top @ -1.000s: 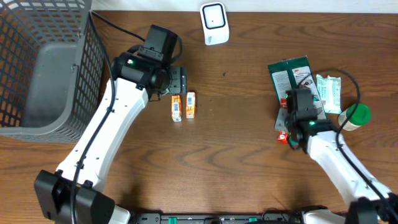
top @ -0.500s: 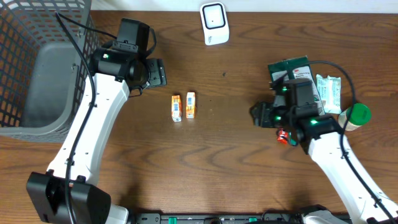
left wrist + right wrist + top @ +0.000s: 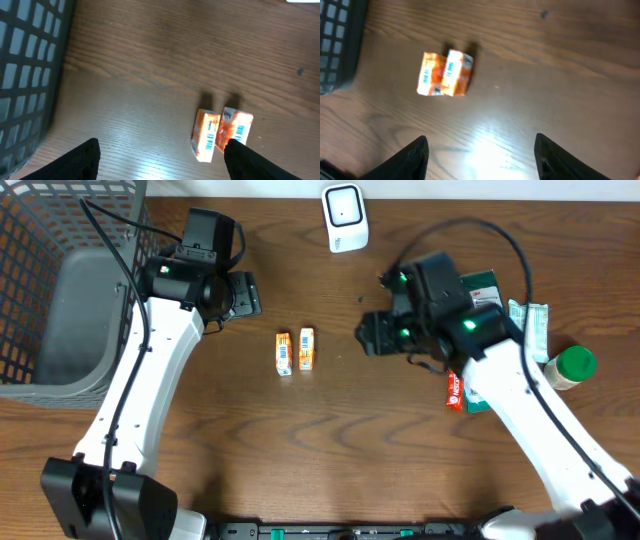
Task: Scan the item barcode
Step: 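Move the right gripper left over the orange tissue packs, then lower the right gripper and pinch one orange Kleenex tissue pack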
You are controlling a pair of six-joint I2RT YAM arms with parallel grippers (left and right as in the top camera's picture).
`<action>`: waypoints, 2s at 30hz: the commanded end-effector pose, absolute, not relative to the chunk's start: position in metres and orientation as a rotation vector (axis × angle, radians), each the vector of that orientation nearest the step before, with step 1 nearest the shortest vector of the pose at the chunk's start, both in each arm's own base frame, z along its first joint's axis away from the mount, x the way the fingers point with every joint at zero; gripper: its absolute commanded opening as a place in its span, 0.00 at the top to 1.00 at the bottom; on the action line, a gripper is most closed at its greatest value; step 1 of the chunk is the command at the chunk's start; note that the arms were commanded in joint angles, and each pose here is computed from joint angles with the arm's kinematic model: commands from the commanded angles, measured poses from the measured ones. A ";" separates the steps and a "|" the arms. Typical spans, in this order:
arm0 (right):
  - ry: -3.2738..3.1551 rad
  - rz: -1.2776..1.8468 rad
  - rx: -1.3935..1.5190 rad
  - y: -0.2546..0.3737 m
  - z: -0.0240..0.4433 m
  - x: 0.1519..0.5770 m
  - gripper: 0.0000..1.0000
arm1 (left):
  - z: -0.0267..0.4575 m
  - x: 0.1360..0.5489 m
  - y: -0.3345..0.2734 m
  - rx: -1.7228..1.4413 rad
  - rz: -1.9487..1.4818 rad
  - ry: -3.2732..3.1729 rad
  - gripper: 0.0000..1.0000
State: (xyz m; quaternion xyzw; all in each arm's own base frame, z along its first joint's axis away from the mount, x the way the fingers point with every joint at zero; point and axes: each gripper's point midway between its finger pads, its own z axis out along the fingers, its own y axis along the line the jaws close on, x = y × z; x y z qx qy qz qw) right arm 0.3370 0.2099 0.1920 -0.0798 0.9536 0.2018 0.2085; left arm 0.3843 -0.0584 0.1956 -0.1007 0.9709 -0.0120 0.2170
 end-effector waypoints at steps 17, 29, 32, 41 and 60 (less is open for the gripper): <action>2.665 0.395 -0.336 0.302 0.078 0.374 0.36 | 0.205 0.383 -0.032 -0.351 0.020 2.657 0.20; 2.692 0.348 -0.372 0.315 0.037 0.373 0.41 | 0.205 0.383 -0.032 -0.351 0.020 2.657 0.20; 2.696 0.345 -0.372 0.314 0.036 0.373 0.51 | 0.204 0.383 -0.032 -0.351 0.020 2.657 0.20; 2.695 0.345 -0.362 0.311 0.040 0.374 0.80 | 0.205 0.383 -0.032 -0.351 0.020 2.657 0.20; 2.832 0.587 -0.268 0.247 0.080 0.368 0.93 | 0.205 0.383 -0.032 -0.351 0.020 2.657 0.20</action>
